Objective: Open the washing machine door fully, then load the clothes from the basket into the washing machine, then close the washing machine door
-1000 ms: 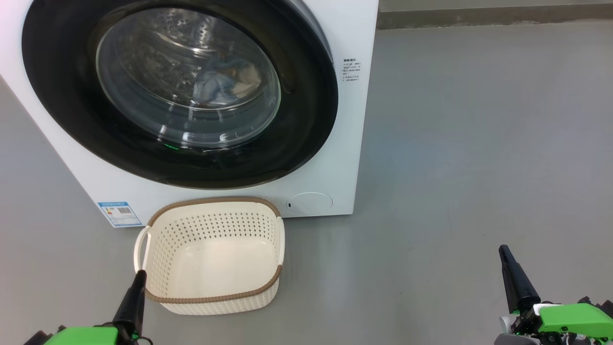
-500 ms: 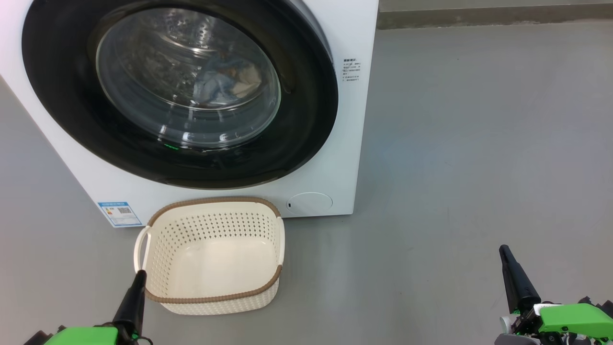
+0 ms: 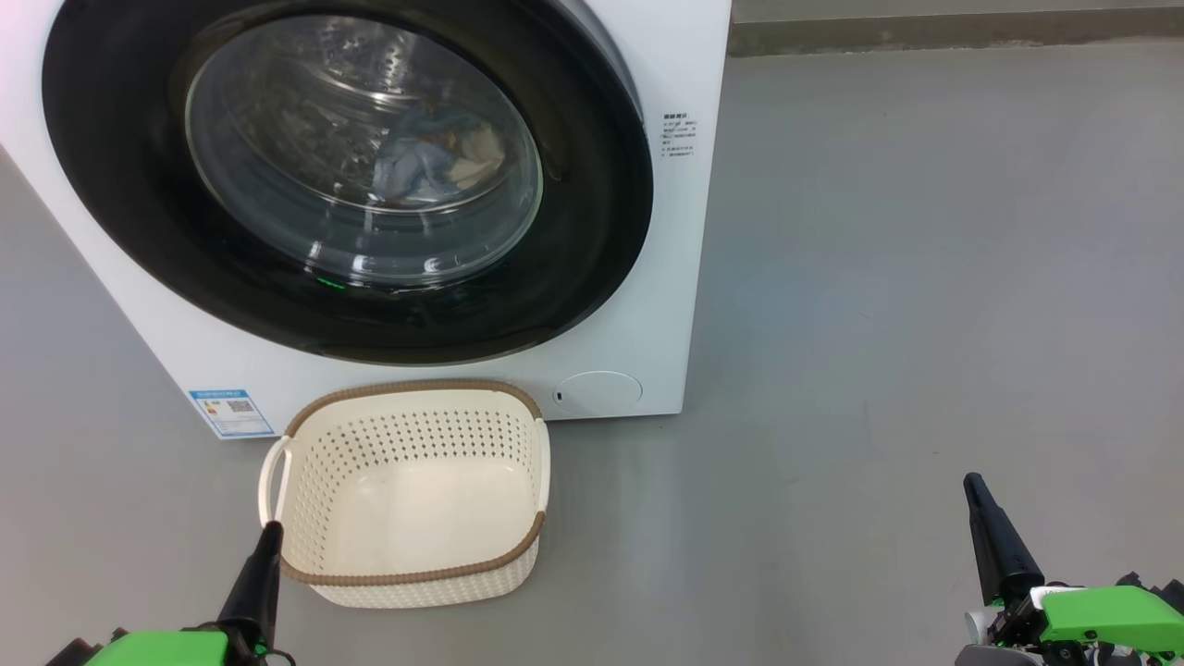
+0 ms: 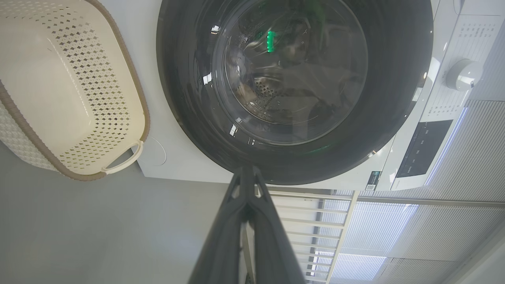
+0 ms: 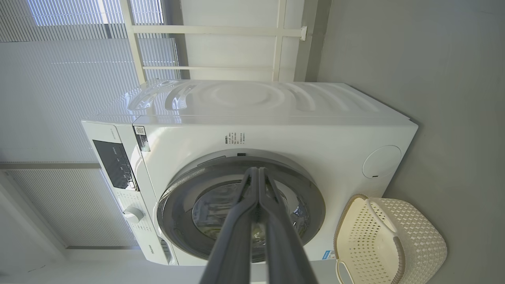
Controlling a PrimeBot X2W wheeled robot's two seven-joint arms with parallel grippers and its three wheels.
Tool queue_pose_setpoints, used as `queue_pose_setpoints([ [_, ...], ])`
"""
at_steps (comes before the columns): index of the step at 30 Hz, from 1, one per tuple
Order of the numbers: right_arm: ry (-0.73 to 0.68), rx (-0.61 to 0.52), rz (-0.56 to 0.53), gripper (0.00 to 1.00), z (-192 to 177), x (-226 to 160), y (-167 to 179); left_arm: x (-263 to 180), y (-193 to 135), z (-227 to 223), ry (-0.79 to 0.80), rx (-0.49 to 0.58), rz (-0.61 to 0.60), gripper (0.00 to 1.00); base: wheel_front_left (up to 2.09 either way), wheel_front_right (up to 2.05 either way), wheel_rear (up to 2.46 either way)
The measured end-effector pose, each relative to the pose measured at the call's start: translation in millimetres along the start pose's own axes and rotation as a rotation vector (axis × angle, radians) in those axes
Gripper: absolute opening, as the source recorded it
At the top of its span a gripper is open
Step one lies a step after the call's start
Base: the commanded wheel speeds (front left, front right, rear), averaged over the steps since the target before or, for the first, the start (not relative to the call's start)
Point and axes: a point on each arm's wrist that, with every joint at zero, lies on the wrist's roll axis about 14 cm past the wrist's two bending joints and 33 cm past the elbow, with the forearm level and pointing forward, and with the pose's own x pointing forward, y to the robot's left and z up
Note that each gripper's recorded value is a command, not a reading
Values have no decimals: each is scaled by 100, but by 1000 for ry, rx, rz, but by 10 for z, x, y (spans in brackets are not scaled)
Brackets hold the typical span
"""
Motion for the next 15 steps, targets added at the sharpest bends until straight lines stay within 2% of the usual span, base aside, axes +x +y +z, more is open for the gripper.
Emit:
queue_pose_setpoints([
  [15,-2,1,0,0,5,0,0,0,0,0,0,0,0,0,0,0,0],
])
